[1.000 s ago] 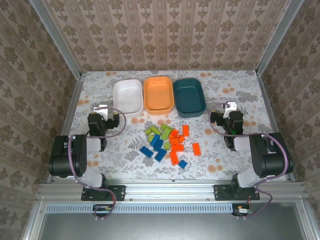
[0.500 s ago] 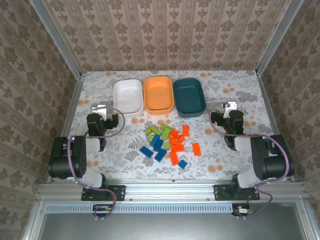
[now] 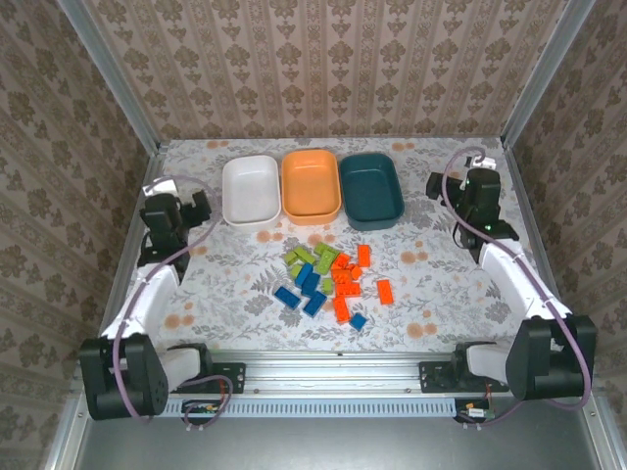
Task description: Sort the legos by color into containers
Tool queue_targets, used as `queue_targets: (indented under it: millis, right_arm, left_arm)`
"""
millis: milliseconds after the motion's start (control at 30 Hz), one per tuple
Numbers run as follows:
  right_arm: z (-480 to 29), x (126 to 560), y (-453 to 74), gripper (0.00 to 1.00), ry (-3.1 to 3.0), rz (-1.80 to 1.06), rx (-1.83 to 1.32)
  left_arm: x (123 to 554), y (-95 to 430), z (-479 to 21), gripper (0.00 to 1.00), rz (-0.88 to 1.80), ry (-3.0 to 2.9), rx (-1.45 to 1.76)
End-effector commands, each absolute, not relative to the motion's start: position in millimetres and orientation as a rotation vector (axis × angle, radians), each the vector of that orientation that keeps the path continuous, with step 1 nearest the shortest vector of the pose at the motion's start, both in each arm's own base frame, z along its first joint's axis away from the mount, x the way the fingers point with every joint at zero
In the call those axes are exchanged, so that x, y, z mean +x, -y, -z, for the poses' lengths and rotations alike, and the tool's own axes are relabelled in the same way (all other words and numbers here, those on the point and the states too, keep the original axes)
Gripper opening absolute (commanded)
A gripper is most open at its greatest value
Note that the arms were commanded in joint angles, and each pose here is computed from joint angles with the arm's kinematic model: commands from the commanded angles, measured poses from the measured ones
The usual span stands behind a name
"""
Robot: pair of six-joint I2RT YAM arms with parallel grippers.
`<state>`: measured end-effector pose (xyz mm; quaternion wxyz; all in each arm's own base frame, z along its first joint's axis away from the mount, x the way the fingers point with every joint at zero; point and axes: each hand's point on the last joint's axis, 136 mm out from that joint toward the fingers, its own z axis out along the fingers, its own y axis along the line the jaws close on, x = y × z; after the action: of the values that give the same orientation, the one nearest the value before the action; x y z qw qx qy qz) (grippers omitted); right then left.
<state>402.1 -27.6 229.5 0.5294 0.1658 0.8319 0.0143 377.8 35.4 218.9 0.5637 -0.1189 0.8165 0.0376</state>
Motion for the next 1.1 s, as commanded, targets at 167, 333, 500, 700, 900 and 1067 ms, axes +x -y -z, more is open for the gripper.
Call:
queue_targets:
  millis: [167, 333, 500, 700, 900, 1067]
  right_arm:
    - [-212.0, 367.4, -7.3, 1.0, -2.376, -0.241, 0.527]
    - [-197.5, 343.9, -39.3, 0.99, -2.589, -0.251, 0.449]
    - [-162.4, 309.0, -66.3, 0.98, -2.837, -0.145, 0.343]
    - [-125.3, 273.8, -87.8, 0.94, -2.986, -0.061, 0.27]
    - [-84.1, 247.3, -104.7, 0.88, -3.084, -0.011, 0.225]
    - [-63.3, 241.5, -124.5, 0.82, -3.096, -0.002, 0.136]
  left_arm:
    - [340.1, -14.2, -235.9, 1.0, 0.032, -2.073, -0.332]
    - [331.5, 30.9, -228.7, 1.0, 0.186, -2.172, -0.172]
    - [320.1, 69.1, -204.3, 1.0, 0.293, -2.301, -0.043]
    - [307.1, 101.8, -171.4, 1.0, 0.415, -2.425, 0.024]
    - [302.9, 121.7, -149.8, 1.0, 0.493, -2.491, 0.036]
    - [301.7, 128.2, -146.0, 1.0, 0.514, -2.509, 0.04]
